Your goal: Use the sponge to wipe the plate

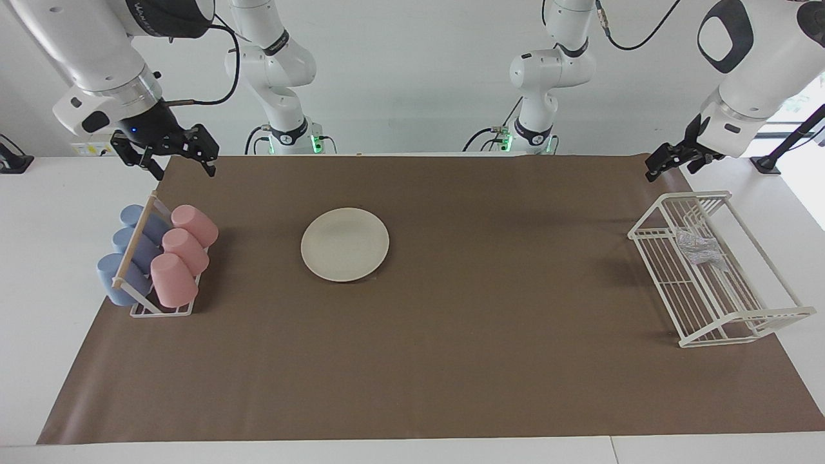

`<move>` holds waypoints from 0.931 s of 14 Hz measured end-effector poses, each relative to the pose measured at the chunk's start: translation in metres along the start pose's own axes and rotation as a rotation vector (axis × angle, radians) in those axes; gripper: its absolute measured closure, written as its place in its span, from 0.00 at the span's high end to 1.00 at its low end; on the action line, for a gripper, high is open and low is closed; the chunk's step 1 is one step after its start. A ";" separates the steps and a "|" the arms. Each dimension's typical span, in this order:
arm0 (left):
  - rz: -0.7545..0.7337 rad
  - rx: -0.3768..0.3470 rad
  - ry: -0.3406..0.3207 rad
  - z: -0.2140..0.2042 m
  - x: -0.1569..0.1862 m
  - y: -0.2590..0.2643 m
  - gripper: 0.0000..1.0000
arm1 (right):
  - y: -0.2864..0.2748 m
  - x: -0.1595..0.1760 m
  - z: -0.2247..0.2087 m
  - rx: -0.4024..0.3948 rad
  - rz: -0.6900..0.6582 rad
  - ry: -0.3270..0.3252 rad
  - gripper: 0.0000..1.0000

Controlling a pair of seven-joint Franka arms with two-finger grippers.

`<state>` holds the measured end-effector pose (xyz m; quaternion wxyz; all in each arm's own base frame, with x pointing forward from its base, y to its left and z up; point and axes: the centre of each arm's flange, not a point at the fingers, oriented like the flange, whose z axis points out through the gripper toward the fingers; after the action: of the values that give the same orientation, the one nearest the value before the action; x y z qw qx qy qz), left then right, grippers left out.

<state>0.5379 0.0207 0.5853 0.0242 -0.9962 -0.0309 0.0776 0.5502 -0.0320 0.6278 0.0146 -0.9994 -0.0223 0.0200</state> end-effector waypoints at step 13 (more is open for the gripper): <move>0.114 -0.031 0.134 -0.029 0.017 0.043 1.00 | 0.000 0.000 0.000 -0.006 -0.001 -0.001 1.00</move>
<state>0.5615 -0.0219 0.6092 0.0062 -0.9996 0.0264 0.0114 0.5502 -0.0317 0.6278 0.0116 -0.9995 -0.0230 0.0204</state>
